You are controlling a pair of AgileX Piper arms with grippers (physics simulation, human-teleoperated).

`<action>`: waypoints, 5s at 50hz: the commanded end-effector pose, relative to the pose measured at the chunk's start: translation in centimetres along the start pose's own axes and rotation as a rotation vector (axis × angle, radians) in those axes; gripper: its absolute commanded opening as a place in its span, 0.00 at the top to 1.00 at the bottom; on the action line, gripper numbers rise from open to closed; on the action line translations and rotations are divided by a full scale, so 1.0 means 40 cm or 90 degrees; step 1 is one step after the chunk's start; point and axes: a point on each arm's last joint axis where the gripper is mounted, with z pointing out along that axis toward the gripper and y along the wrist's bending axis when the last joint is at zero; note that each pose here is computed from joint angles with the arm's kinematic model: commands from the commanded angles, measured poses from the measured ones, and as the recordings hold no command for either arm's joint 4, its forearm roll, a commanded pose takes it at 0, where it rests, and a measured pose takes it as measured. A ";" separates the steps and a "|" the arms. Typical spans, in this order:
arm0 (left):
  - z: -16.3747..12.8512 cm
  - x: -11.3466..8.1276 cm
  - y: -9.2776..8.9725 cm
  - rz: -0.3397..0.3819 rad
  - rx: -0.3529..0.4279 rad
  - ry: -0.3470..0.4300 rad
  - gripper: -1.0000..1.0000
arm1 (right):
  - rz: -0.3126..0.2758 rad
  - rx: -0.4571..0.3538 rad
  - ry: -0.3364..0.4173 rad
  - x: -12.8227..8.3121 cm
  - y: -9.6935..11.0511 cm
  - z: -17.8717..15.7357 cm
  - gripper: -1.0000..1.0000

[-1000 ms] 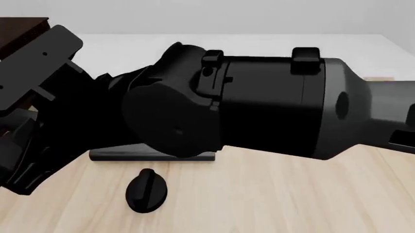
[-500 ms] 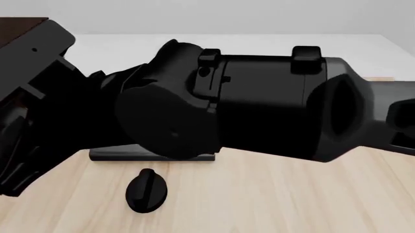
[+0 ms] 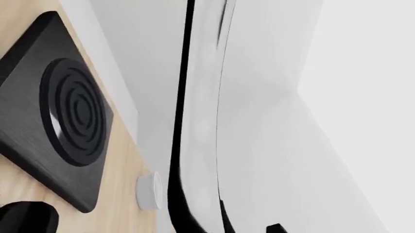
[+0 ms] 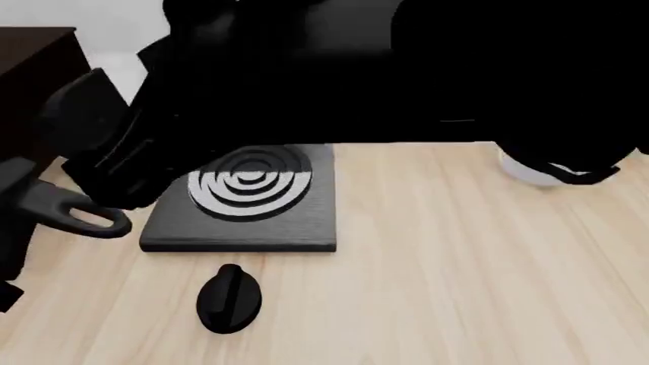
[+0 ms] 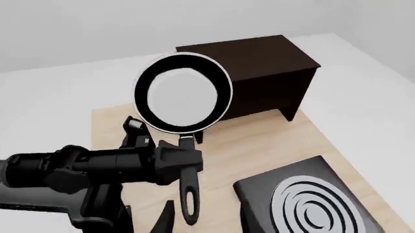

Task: Put the frying pan on the cabinet shelf.

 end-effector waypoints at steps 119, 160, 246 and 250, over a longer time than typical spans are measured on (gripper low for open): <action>0.434 -0.191 -0.062 -0.023 0.073 -0.190 1.00 | 0.287 0.612 -0.256 0.545 -0.041 -0.647 0.00; 0.501 -0.328 -0.017 -0.079 0.076 -0.282 1.00 | 0.292 0.617 -0.239 0.557 -0.044 -0.642 0.00; 0.443 -0.408 0.142 -0.124 0.070 -0.366 0.00 | 0.289 0.618 -0.217 0.569 -0.046 -0.637 0.00; 0.432 -0.388 0.124 -0.121 0.081 -0.356 0.00 | 0.289 0.619 -0.217 0.569 -0.045 -0.637 0.00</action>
